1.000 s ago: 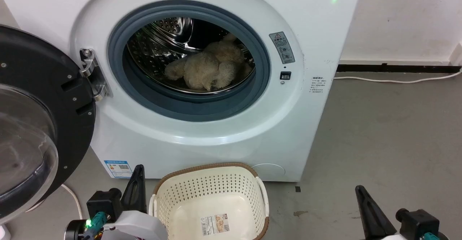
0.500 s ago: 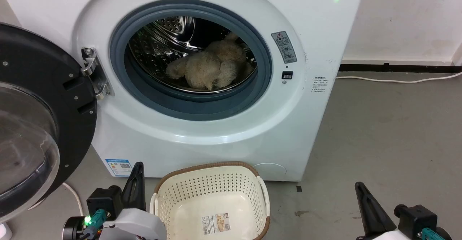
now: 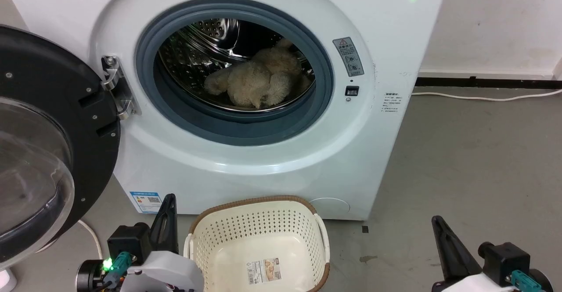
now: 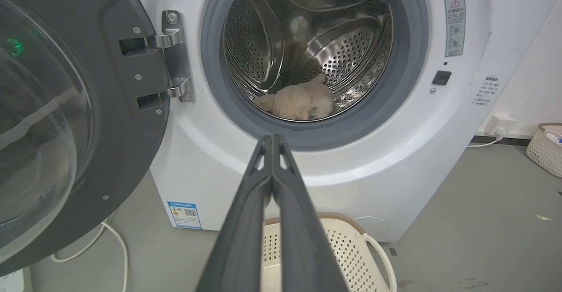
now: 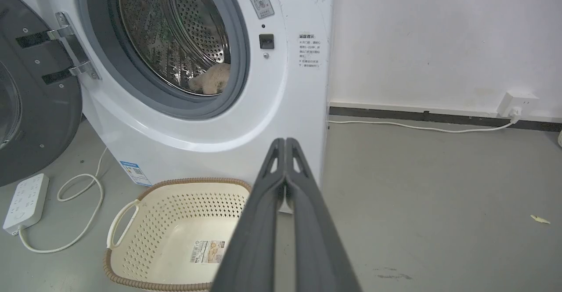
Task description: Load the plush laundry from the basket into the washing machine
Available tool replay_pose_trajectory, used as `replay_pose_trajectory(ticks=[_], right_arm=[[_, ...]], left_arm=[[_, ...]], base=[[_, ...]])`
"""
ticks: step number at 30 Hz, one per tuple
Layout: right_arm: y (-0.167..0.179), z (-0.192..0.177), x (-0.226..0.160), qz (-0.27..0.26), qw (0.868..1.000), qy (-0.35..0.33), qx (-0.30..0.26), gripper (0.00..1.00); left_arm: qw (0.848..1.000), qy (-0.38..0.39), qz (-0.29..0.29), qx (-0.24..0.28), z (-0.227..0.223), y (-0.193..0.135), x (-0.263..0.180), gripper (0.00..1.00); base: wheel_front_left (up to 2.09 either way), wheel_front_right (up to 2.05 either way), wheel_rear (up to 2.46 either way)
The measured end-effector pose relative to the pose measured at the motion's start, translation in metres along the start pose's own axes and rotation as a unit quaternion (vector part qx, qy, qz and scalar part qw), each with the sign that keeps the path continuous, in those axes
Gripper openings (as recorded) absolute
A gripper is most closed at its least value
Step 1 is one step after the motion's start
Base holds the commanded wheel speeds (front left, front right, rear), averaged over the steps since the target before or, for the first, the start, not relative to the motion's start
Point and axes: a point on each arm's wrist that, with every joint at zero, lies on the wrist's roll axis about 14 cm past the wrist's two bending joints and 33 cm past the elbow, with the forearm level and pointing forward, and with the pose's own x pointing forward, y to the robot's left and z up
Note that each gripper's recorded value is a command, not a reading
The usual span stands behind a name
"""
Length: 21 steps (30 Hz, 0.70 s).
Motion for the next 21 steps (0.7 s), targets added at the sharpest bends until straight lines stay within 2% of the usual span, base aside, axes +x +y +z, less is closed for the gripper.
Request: replay_pose_trajectory(ticks=[21], right_arm=[[0.0016,0.0039,0.0066,0.004,1.0,0.002,-0.016,0.0]], left_arm=[[1.0,0.002,0.002,0.016,0.0036,0.0032,-0.0004,0.0]], base=[[0.0,0.0,0.0]])
